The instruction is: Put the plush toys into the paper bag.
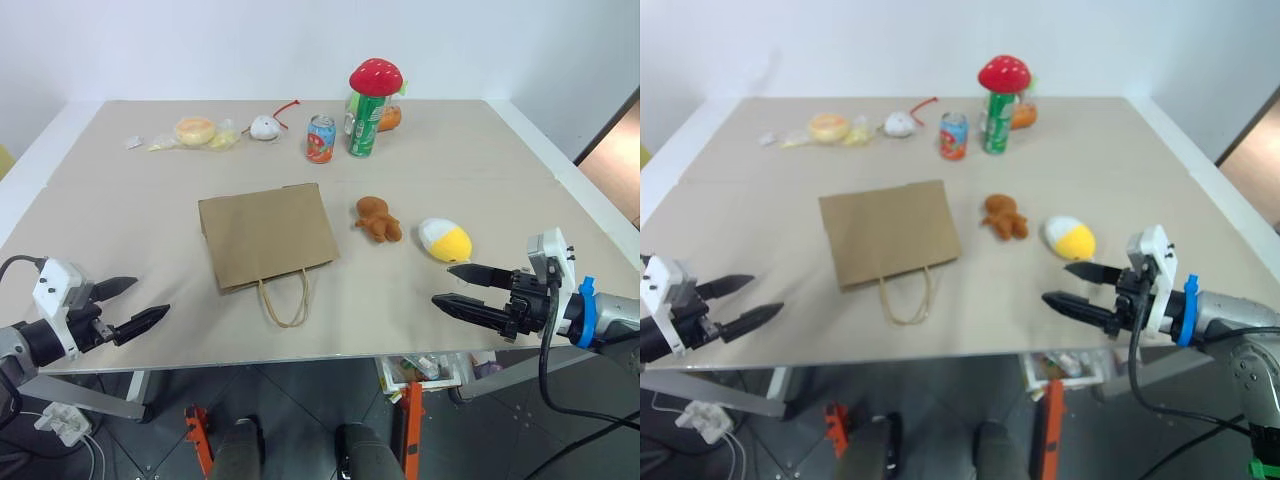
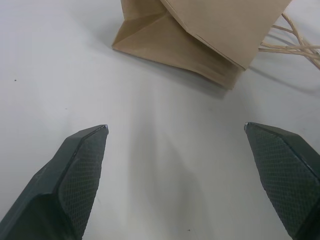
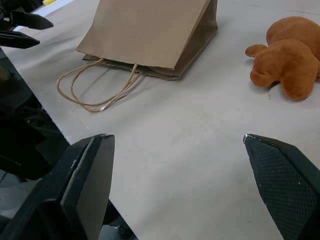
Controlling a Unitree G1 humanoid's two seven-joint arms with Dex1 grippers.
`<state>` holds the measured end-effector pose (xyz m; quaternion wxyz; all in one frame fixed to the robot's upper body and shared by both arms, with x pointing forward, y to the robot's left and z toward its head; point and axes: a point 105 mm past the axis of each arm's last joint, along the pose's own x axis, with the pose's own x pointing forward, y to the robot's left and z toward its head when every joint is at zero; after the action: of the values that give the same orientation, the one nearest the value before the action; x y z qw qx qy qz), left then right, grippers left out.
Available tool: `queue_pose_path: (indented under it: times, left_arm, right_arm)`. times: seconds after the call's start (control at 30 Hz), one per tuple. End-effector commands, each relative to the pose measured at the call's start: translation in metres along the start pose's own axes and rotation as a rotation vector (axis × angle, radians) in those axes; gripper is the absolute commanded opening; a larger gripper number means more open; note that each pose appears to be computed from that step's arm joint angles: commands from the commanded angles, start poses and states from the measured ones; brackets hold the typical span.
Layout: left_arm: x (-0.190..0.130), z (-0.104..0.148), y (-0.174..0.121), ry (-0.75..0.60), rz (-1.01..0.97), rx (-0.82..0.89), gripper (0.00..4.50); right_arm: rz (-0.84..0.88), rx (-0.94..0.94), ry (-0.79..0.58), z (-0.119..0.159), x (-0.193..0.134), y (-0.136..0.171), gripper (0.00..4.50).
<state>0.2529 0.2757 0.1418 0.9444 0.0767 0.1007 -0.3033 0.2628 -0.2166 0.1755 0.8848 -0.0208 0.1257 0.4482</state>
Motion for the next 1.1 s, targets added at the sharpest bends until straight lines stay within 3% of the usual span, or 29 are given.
queue_pose_path:
  times: [0.03, 0.2, 0.47, 0.63, 0.77, 1.1]
  left_arm:
    - [0.003, 0.007, -0.004, -0.011, -0.032, 0.093, 4.50]
    - [0.014, 0.001, -0.030, 0.022, -0.323, 0.276, 4.50]
    - [0.054, 0.044, -0.083, -0.208, -0.668, 0.674, 4.50]
    - [0.084, 0.045, -0.102, -0.246, -0.817, 0.920, 4.50]
    - [0.096, 0.037, -0.102, -0.240, -0.860, 0.983, 4.50]
    - [0.124, 0.049, -0.106, -0.316, -0.845, 1.031, 4.50]
  right_arm:
    - [0.019, -0.036, -0.018, 0.008, 0.001, 0.006, 4.45]
    - [0.041, -0.055, 0.015, 0.005, 0.004, 0.012, 4.45]
    - [0.314, -0.148, 0.019, 0.020, 0.043, 0.069, 4.45]
    - [0.398, -0.159, -0.001, 0.024, 0.064, 0.084, 4.45]
    - [0.383, -0.162, -0.005, 0.024, 0.067, 0.082, 4.45]
    - [0.348, -0.151, -0.015, 0.019, 0.066, 0.083, 4.45]
